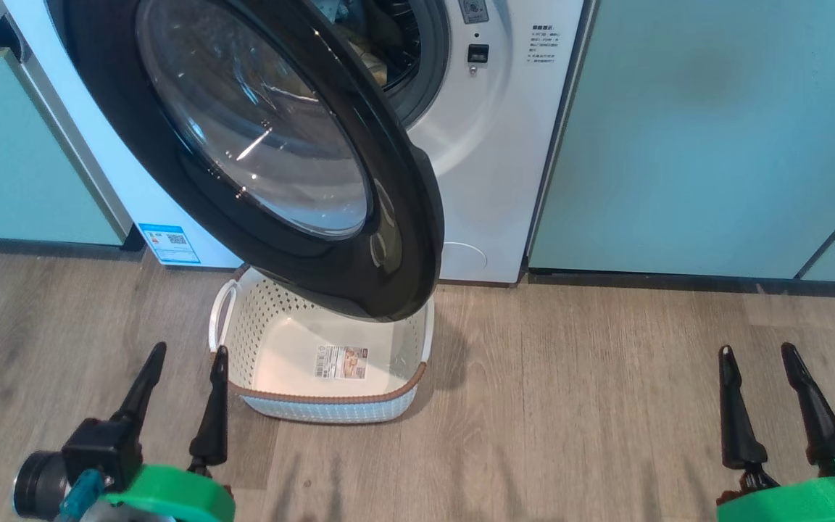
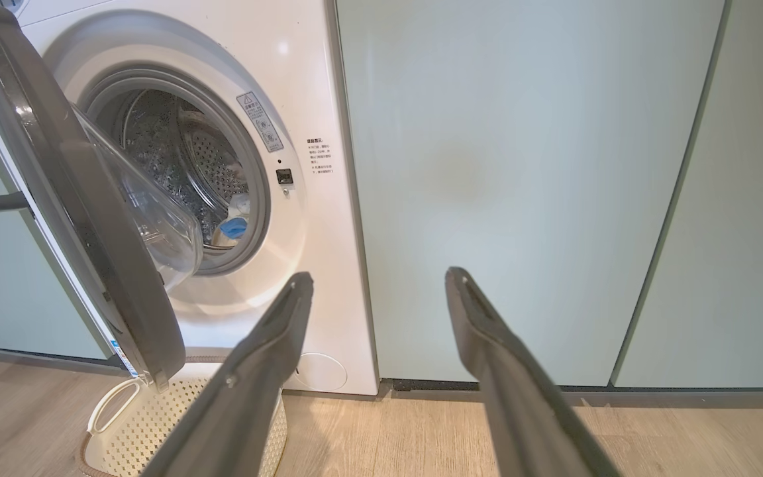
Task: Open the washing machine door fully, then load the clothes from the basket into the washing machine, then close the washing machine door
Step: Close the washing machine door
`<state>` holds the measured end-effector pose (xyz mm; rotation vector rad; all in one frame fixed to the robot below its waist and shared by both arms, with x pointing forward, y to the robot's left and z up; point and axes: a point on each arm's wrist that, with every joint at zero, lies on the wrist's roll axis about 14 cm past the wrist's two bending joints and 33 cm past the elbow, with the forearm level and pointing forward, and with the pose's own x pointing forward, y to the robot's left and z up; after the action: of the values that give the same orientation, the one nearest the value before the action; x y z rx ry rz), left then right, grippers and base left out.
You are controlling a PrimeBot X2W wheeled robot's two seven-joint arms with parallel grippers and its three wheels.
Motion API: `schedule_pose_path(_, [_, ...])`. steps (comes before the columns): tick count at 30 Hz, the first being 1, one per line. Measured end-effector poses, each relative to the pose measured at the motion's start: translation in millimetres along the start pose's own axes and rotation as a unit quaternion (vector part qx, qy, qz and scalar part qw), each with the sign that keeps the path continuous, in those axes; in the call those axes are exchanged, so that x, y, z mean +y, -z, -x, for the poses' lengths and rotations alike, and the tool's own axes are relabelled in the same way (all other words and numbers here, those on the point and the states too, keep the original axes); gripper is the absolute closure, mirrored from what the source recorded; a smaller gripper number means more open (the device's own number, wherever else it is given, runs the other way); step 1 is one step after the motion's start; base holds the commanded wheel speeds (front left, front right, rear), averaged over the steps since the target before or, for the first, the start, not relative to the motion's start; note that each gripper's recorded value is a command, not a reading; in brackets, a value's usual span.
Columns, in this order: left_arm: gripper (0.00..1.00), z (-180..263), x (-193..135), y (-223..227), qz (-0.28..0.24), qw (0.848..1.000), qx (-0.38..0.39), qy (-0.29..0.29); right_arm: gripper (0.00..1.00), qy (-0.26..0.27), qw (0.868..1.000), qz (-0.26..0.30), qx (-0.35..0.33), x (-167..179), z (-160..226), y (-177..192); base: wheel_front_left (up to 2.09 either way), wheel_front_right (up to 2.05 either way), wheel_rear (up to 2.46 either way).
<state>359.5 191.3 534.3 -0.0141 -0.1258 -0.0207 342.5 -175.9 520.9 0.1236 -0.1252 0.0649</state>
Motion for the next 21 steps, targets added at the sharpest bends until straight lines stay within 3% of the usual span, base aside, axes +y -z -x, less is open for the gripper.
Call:
schedule_pose_path(16, [0.0,-0.6,-7.8,0.0,0.002,1.0,0.0,0.007,0.0,0.004,1.0,-0.001,-0.001,-1.7,3.4,-1.0,0.0,0.0,0.0])
schedule_pose_path(17, [0.0,-0.6,-8.0,-0.1,0.002,1.0,0.0,0.007,0.56,0.004,1.0,0.0,-0.001,-1.7,3.5,-1.1,0.0,0.0,0.0])
schedule_pose_path(18, [0.0,-0.6,-8.0,-0.2,0.002,1.0,0.0,0.007,1.0,0.004,1.0,-0.001,-0.001,-1.7,3.6,-0.9,0.0,0.0,0.0])
schedule_pose_path(21, [0.0,-0.4,-8.1,-0.7,0.002,1.0,-0.001,0.007,1.0,0.003,1.0,-0.004,0.004,-1.0,4.5,2.5,0.0,0.0,0.0])
